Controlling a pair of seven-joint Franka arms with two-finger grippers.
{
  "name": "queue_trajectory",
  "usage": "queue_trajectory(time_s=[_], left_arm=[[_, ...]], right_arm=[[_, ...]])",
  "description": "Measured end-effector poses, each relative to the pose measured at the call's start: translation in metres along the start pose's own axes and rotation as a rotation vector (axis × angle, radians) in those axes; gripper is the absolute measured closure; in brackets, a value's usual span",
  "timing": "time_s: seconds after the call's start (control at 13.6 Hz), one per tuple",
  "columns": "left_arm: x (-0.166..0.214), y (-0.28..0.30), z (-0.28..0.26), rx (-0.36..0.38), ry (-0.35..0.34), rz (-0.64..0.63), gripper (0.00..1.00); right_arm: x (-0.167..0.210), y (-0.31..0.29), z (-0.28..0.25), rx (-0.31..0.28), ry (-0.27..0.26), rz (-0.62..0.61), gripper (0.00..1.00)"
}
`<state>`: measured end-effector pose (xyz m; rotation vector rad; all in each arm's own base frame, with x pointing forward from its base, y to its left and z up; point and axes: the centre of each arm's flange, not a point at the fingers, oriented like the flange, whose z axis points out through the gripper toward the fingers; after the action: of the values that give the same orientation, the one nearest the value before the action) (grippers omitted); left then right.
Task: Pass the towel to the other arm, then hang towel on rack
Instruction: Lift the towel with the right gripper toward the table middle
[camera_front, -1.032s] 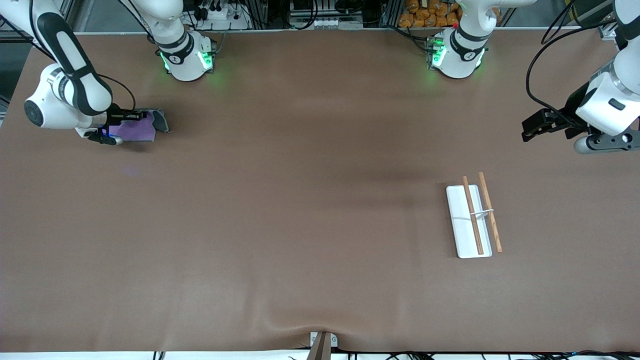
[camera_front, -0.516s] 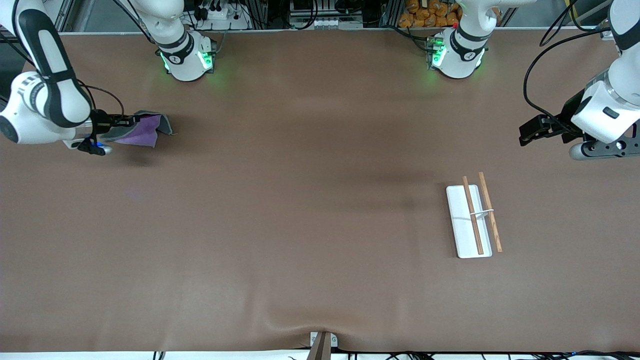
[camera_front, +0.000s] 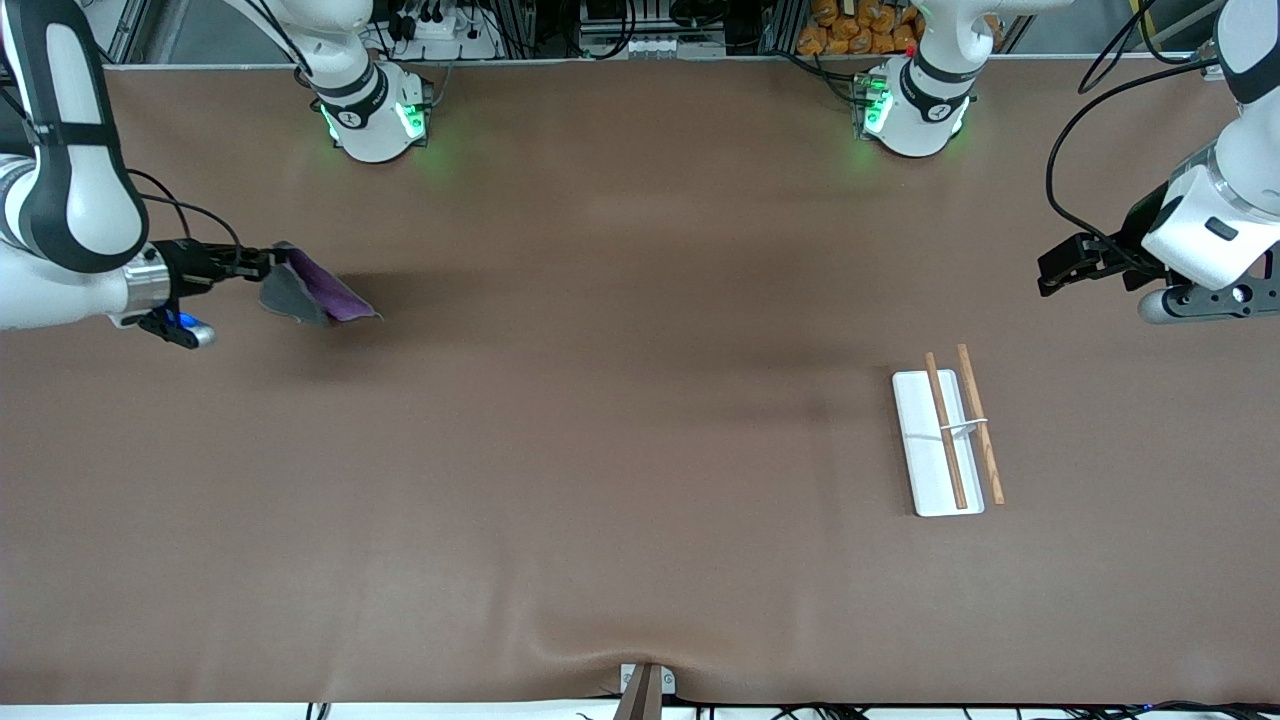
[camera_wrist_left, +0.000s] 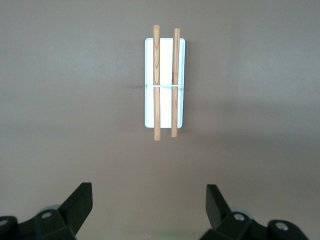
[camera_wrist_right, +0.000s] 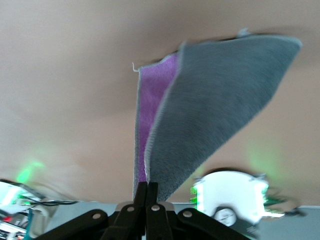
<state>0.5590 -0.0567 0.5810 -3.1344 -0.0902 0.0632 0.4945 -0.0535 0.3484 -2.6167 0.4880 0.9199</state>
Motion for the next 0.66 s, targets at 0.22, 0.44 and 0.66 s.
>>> queue_trajectory(time_s=[0.22,0.44,0.66], left_arm=[[0.005,0.002,0.004,-0.003,0.016,0.002,0.00],[0.010,0.011,0.001,-0.038,0.047,-0.002,0.00],[0.027,0.028,0.004,-0.167,0.035,-0.117,0.00]], right_arm=[[-0.021,-0.079,-0.007,0.060,-0.024,0.088,0.99],[-0.043,-0.140,-0.016,0.138,-0.042,0.180,0.99],[-0.059,-0.180,-0.024,0.210,-0.053,0.239,0.99]])
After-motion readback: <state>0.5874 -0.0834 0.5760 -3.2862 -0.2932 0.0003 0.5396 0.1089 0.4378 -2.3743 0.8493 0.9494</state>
